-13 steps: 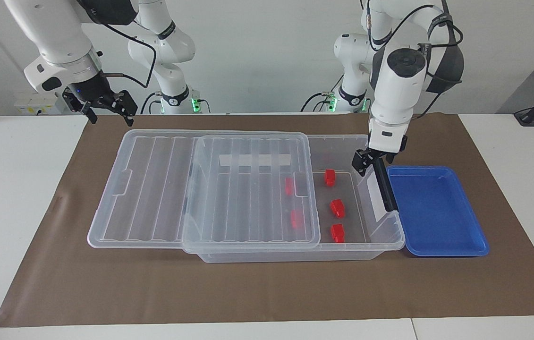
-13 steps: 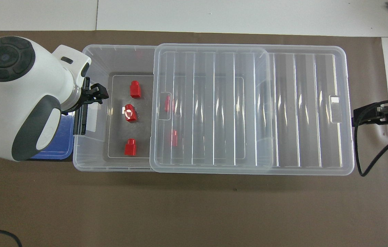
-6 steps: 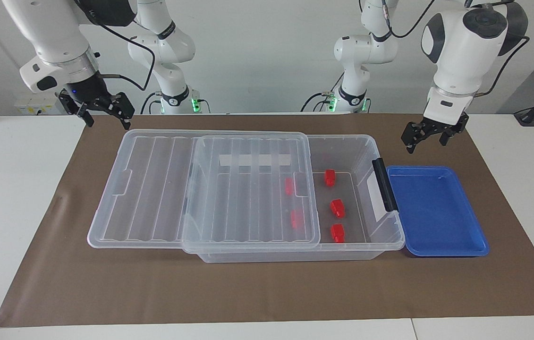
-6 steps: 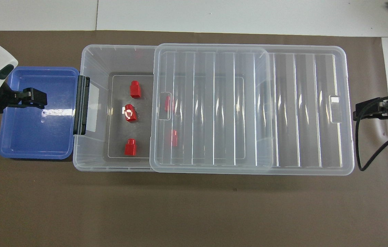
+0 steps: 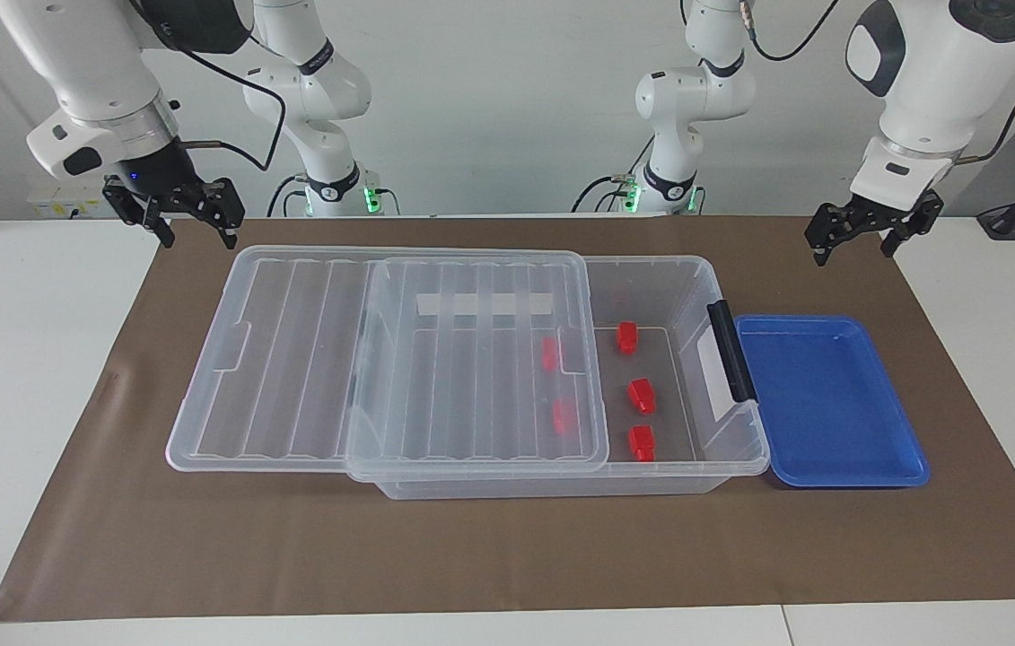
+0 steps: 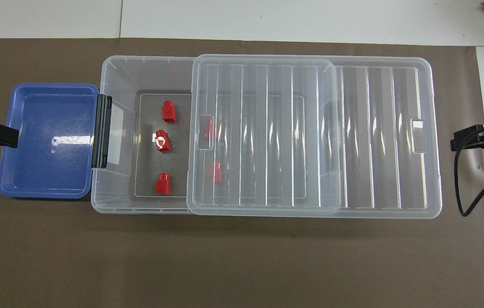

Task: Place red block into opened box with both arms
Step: 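Withdraw the left gripper back beside the blue tray, then move the right gripper onto the edge of the clear lid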

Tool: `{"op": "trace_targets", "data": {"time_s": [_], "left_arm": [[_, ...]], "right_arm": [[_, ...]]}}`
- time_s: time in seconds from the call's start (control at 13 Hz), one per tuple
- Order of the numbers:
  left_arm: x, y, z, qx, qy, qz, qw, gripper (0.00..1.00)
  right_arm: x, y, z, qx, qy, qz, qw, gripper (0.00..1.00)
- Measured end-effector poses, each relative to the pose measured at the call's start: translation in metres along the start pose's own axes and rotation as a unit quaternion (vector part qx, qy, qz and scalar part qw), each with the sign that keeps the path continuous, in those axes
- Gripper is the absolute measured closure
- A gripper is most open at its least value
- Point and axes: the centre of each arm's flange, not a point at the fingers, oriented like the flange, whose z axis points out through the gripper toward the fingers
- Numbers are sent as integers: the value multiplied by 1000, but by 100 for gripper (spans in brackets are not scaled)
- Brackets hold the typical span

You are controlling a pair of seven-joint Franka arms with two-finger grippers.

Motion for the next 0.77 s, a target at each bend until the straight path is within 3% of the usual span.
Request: {"op": "trace_targets", "data": {"time_s": [0.15, 0.46, 0.77], "left_arm": [[0, -9, 5, -38, 4, 4, 999, 0], [0, -6, 7, -51, 6, 7, 999, 0], [1, -2, 6, -61, 8, -11, 998, 0]], "right_arm": [[4, 27, 11, -2, 15, -13, 1000, 55], [10, 70, 54, -5, 33, -41, 999, 99], [34, 92, 110, 14, 58, -97, 994, 99]]}}
